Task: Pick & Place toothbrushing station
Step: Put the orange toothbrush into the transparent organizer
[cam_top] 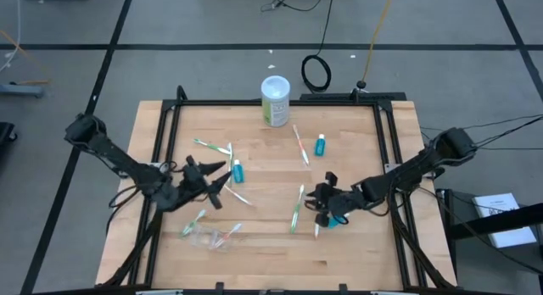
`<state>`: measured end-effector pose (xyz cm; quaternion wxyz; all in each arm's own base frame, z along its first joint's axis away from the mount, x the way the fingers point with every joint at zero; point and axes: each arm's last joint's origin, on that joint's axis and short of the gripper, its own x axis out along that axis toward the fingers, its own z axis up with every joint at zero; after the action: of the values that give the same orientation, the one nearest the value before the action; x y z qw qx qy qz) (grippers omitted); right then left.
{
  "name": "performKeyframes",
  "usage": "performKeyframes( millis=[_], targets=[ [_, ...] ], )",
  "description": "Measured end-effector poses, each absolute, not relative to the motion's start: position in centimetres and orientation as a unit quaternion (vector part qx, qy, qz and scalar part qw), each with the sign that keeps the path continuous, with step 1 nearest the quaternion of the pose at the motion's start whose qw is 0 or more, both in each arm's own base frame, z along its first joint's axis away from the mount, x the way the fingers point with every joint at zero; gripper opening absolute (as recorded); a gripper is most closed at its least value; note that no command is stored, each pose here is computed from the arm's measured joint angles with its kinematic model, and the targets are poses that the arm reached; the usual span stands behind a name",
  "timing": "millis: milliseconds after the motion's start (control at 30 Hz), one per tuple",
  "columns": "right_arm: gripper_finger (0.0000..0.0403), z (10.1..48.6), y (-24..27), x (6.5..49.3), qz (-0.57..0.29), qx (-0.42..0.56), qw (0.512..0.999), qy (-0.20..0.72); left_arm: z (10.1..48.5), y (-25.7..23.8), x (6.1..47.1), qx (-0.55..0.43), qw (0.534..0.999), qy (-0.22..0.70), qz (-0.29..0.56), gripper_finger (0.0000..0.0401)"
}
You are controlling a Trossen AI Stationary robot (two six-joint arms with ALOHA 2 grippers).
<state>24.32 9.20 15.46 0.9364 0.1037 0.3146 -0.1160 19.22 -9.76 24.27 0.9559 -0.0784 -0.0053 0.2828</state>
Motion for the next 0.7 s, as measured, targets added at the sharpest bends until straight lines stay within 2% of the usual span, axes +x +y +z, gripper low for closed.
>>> performKeyframes(
  millis=[100,200,367,533,700],
  targets=[
    [0.013,14.9,9.4,24.0,-0.125,0.141,0.923,0.336,23.7,-8.9,19.9,-0.105,0.963,0.015,0.247,0.0189],
    [0.015,15.0,9.7,24.0,-0.095,0.196,0.911,0.35,22.9,-8.2,20.4,-0.133,0.966,0.046,0.216,0.0189],
    [0.0156,15.0,10.2,23.8,-0.044,0.297,0.869,0.393,22.8,-7.0,20.8,-0.134,0.962,0.053,0.234,0.0188],
    [0.0148,14.1,9.5,22.8,-0.132,0.307,0.841,0.426,22.6,-6.5,21.0,-0.145,0.96,0.058,0.232,0.0189],
    [0.0147,13.3,8.4,22.8,-0.204,0.287,0.836,0.42,22.4,-6.6,21.1,-0.158,0.963,0.075,0.206,0.0188]
  ],
)
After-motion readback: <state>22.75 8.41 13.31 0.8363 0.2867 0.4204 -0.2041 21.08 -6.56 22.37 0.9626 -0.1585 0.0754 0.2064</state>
